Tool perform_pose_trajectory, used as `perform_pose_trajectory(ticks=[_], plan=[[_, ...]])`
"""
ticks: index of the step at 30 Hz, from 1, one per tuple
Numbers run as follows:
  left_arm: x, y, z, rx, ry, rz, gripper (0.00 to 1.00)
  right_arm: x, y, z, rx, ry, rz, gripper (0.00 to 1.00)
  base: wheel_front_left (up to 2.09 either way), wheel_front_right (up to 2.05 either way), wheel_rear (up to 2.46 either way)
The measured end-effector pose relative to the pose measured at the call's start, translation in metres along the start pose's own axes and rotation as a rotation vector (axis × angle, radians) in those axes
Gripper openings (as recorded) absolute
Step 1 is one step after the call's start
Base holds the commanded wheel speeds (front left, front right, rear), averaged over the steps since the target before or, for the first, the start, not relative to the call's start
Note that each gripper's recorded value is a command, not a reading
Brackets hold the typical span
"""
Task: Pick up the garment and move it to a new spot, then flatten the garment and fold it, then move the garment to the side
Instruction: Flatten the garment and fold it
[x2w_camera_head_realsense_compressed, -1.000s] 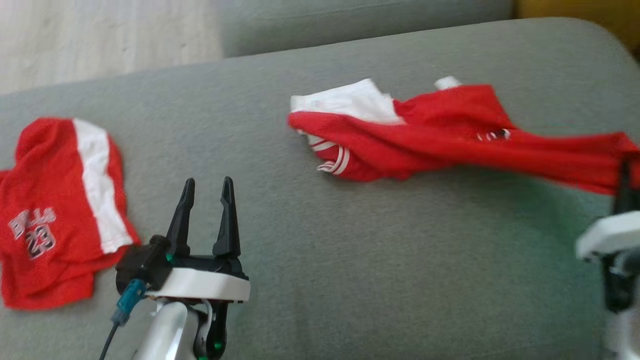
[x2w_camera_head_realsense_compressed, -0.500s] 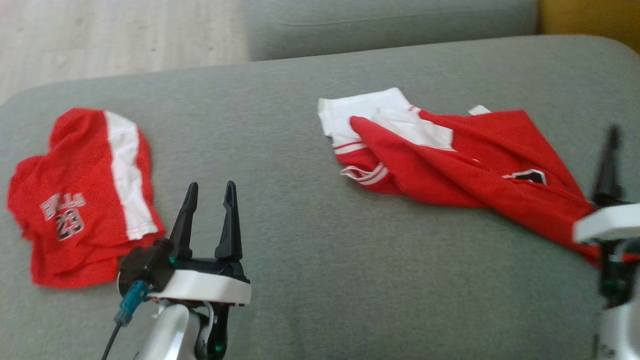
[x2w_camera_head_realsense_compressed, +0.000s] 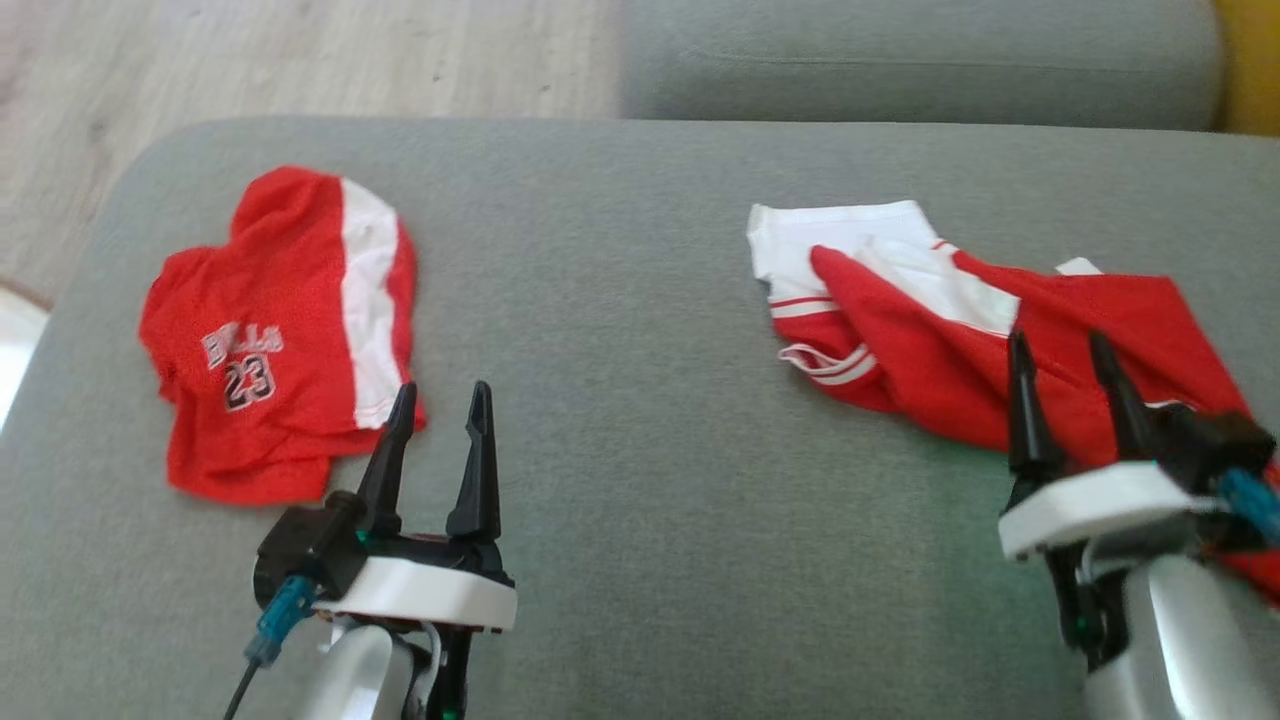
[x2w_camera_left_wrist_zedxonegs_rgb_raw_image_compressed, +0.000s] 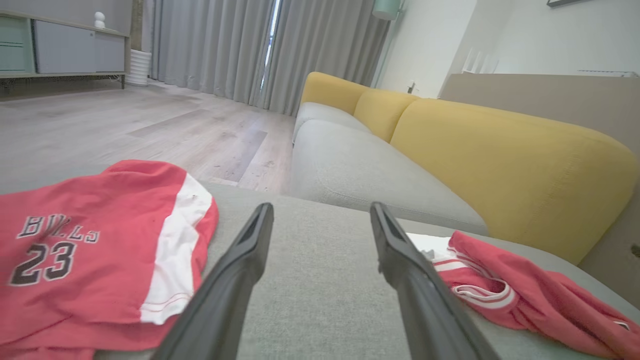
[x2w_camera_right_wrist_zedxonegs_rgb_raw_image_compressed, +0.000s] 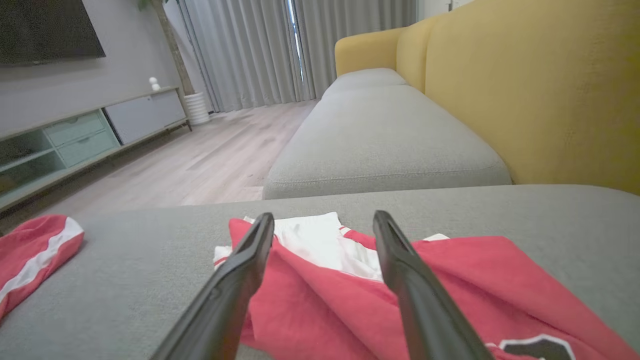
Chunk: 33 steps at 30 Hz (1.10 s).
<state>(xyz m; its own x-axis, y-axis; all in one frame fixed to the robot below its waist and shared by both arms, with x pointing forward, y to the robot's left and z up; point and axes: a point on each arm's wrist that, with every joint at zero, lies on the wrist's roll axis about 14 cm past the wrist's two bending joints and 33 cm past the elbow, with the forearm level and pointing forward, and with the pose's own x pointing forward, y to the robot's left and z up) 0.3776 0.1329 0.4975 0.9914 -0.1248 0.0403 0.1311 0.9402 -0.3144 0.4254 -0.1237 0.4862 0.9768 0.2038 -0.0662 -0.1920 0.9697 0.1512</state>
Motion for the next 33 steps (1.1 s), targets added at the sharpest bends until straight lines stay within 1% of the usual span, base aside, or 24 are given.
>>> perform_pose_trajectory(ticks=[2,3,6,9,12,15,18,26,27,28,29,33], plan=[[-0.002,0.005,-0.001,0.001,0.005,0.017,1.00,0.015,0.001,-0.001,-0.032,0.023,0.005,1.00,0.00,0.00,0.00],[-0.002,0.005,-0.001,0.001,0.005,0.017,1.00,0.015,0.001,-0.001,-0.032,0.023,0.005,1.00,0.00,0.00,0.00],[-0.003,0.011,-0.005,0.001,0.017,0.034,1.00,0.042,0.003,-0.001,-0.091,0.074,0.011,1.00,0.00,0.00,0.00],[-0.005,0.015,-0.011,-0.010,0.034,0.047,1.00,0.069,-0.001,-0.006,-0.134,0.144,-0.005,1.00,0.00,0.00,0.00],[-0.005,0.020,-0.013,-0.012,0.042,0.063,1.00,0.085,-0.012,-0.022,-0.179,0.234,-0.042,1.00,0.00,0.00,0.00],[-0.003,0.023,-0.012,-0.011,0.041,0.073,1.00,0.091,-0.021,-0.046,-0.204,0.335,-0.069,1.00,0.00,0.00,0.00],[-0.003,0.029,-0.012,-0.012,0.042,0.095,1.00,0.092,-0.022,-0.066,-0.215,0.402,-0.070,1.00,0.00,0.00,0.00],[-0.002,0.034,-0.020,-0.013,0.066,0.110,1.00,0.098,-0.026,-0.090,-0.233,0.483,-0.075,1.00,0.00,0.00,0.00],[-0.002,0.034,-0.021,-0.013,0.068,0.109,1.00,0.098,-0.027,-0.092,-0.231,0.489,-0.076,0.98,0.00,0.00,0.00],[-0.001,0.034,-0.021,-0.013,0.070,0.108,1.00,0.098,-0.027,-0.094,-0.229,0.497,-0.078,0.41,0.00,0.00,0.00],[0.000,0.033,-0.022,-0.012,0.071,0.106,1.00,0.099,-0.028,-0.096,-0.225,0.501,-0.081,0.00,0.00,0.00,0.00],[0.007,0.032,-0.020,-0.008,0.066,0.097,1.00,0.101,-0.029,-0.097,-0.224,0.491,-0.079,0.00,0.00,0.00,0.00]])
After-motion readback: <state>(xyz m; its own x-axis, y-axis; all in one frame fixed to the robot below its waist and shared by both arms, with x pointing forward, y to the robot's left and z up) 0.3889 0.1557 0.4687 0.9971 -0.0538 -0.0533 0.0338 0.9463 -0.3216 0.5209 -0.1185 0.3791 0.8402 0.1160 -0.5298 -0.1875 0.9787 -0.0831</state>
